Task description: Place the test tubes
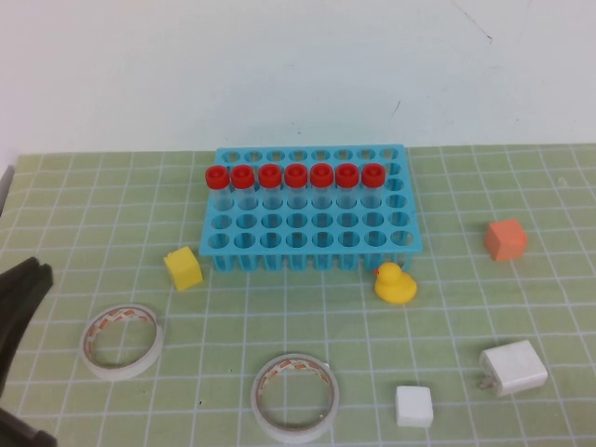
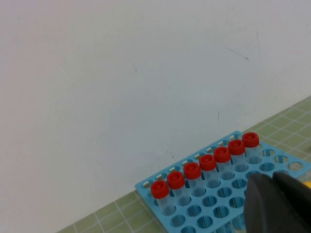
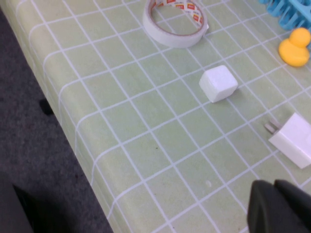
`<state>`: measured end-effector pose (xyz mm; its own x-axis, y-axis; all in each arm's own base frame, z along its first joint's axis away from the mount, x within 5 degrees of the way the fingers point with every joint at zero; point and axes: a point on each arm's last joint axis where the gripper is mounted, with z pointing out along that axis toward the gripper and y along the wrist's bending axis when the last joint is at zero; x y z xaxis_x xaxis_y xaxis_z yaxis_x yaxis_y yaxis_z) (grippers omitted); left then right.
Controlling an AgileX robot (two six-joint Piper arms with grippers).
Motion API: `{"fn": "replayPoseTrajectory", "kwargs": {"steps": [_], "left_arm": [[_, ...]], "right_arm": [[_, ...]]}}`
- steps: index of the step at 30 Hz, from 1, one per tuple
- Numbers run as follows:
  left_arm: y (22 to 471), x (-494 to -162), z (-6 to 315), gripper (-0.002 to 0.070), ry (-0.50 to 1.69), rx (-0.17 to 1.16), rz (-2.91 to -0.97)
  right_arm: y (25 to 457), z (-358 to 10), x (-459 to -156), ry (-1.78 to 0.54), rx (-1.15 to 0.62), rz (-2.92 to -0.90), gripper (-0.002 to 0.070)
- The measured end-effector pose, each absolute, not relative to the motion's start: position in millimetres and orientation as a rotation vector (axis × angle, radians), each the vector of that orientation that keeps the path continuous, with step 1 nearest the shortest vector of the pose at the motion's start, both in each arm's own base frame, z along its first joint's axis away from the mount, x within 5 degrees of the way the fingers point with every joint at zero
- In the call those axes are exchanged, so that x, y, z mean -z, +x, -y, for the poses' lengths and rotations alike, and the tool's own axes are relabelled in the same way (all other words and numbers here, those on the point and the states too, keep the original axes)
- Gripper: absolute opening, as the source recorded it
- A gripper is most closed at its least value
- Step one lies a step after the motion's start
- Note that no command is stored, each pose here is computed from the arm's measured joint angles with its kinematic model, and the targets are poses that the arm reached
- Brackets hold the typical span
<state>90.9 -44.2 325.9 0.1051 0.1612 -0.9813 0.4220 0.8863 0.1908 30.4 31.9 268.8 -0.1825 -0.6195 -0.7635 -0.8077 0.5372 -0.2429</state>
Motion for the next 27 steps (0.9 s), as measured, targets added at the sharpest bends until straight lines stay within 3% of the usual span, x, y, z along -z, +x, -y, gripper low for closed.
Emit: {"fn": "replayPoseTrajectory", "kwargs": {"steps": [4,9,19,27], "left_arm": [[82,-327,36,0.0000,0.462,0.168,-1.432],[57,-315,13,0.0000,0.220,0.161,-1.378],[52,-231,2,0.0000,-0.055,0.177,-1.475],[57,-200,2,0.0000,-0.084,0.185,-1.570]], "right_arm": [[30,-32,-269,-1.167,-0.270,-1.895,-0.0001],[30,-32,-269,-1.167,-0.270,-1.895,-0.0001],[30,-32,-269,-1.167,-0.270,-1.895,-0.0001],[30,-32,-269,-1.167,-0.270,-1.895,-0.0001]]}}
